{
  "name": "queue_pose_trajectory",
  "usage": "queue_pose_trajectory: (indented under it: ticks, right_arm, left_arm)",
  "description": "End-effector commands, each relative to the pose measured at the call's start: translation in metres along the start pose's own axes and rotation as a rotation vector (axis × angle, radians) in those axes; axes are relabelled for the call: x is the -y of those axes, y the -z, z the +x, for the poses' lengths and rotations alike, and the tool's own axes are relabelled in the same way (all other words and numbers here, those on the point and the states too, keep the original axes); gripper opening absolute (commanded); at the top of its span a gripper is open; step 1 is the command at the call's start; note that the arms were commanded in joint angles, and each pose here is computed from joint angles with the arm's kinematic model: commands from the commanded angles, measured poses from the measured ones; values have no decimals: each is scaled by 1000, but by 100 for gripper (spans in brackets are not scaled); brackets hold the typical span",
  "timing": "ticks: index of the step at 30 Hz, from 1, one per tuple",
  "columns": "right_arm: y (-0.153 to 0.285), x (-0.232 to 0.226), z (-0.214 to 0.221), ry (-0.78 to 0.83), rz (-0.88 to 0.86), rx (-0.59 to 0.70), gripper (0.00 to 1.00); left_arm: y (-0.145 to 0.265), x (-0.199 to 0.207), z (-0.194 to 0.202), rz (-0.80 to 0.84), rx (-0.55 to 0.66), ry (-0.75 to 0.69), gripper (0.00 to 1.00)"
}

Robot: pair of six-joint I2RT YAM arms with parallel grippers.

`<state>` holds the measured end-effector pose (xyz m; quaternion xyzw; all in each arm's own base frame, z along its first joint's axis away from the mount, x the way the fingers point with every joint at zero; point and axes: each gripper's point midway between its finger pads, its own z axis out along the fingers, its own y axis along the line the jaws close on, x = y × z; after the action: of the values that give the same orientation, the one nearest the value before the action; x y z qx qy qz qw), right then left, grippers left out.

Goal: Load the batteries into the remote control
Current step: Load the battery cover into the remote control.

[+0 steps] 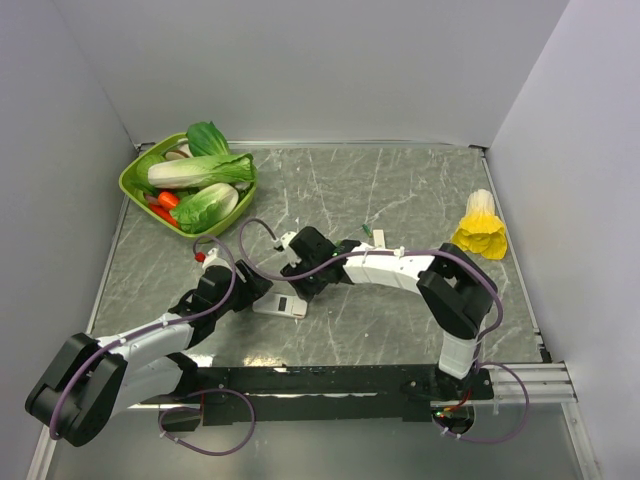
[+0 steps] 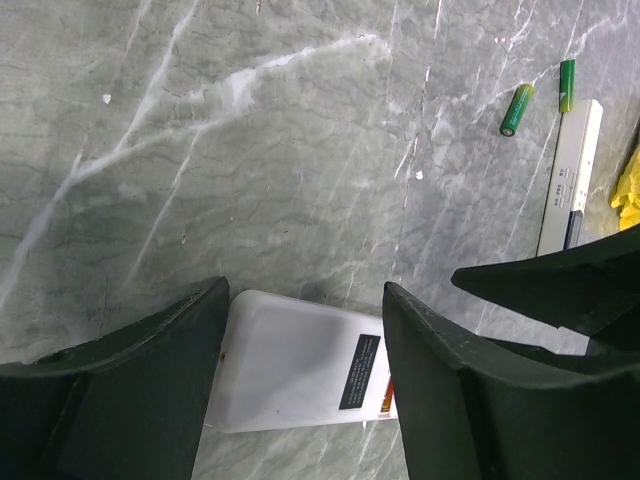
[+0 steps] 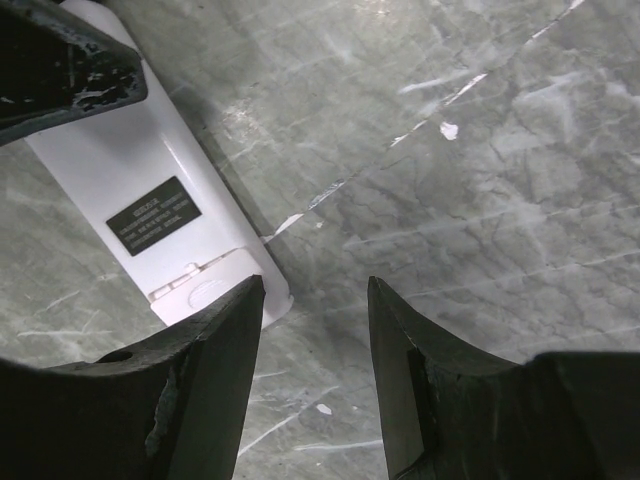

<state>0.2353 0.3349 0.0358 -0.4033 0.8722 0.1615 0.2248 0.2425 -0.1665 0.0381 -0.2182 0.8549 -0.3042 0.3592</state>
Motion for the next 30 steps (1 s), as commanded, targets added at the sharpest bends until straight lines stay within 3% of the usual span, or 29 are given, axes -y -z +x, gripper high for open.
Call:
queue_pose_trajectory:
  ticks: [1,7,15,22,30]
  right_arm:
    - [2,-9,-17,27,-18,35,54]
    - [16,0,-22,-1,47,63,54]
    - [49,-15,-48,-123,-7,196,54]
    - [42,-20,-36,-363,-29,199,54]
    - [23,-18,-14,-489,-20,182,55]
  left_arm:
    - [3,-20,18,-70,-72,-22,69]
    - [4,-20,17,-71,-69,-21,69]
    - [4,-21,18,-69,-71,-17,69]
    - [4,-21,19,-68,-76,-16,69]
    - [4,-21,19,-66,-73,-16,69]
